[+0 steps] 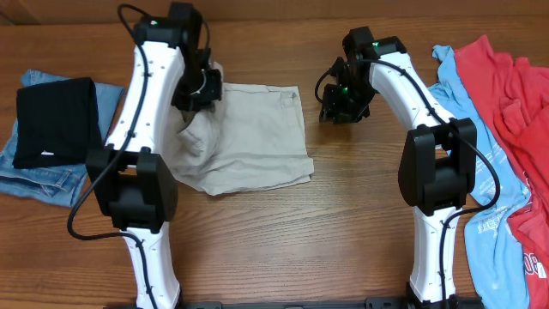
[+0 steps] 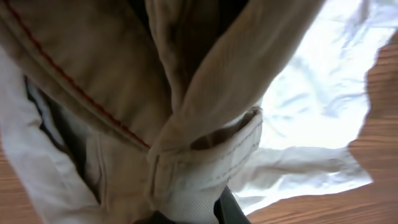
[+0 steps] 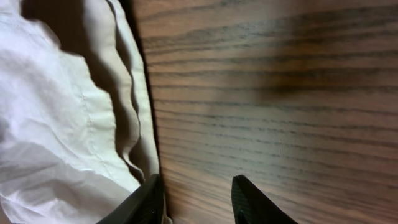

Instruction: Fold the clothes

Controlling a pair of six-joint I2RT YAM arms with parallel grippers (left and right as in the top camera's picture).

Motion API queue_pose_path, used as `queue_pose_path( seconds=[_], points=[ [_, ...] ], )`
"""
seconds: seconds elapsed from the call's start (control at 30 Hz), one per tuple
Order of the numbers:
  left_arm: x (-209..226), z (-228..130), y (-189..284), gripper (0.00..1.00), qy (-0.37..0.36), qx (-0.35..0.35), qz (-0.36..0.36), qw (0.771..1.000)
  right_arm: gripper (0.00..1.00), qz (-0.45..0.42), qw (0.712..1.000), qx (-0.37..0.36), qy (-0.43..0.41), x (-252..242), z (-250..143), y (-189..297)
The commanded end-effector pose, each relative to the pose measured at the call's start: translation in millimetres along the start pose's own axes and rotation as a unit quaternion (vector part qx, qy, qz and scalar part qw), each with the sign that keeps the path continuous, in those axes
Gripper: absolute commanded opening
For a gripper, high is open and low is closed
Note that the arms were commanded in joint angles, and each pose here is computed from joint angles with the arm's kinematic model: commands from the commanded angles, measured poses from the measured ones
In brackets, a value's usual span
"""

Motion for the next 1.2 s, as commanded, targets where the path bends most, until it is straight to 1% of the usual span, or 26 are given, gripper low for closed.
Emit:
queue_pose_path(
  seconds=[0.0,0.13,0.3,0.43,0.63,0.8,0.87,1.03,1.17],
  points=[
    [-35,-12,-7,0.04,0.008,0.006,-0.025,1.000,0.39,-0.006,1.000,-0.016,0.012,2,3,13],
    [-62,-20,-10,0.04,0.000,0.001,-0.038,0.999,0.39,-0.005,1.000,-0.012,0.021,10,2,9],
    [-91,-29,-14,0.07,-0.033,-0.013,-0.045,0.998,0.39,-0.004,0.999,0.004,0.032,20,-6,-7],
    [-93,-34,-21,0.08,-0.046,-0.019,-0.021,0.999,0.39,-0.012,0.999,0.023,0.045,29,-15,-23],
    [-93,-38,-26,0.08,-0.045,-0.010,-0.022,0.999,0.40,-0.029,0.998,0.033,0.045,24,-23,-41],
    [-102,-50,-25,0.07,-0.046,0.021,-0.052,0.997,0.40,-0.029,0.998,0.037,0.036,20,-29,-53],
    [-104,-56,-25,0.05,-0.048,0.034,-0.056,0.997,0.40,-0.029,0.998,0.038,0.036,18,-31,-58],
    [-97,-71,-25,0.04,-0.042,0.066,-0.042,0.996,0.38,-0.029,0.998,0.039,0.029,13,-35,-67],
    [-104,-87,-22,0.04,-0.039,0.104,-0.063,0.992,0.38,-0.035,0.998,0.038,0.019,10,-36,-71]
  ],
)
Point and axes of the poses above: each gripper's point midway between its finger pads, its own y axis back along the fingers, its own x axis along the line the jaws close on, z = x × y, the point moved 1 cm from there along y, back along the fingers, and after that the axes turned 12 degrees about y, right-handed, at the moved point
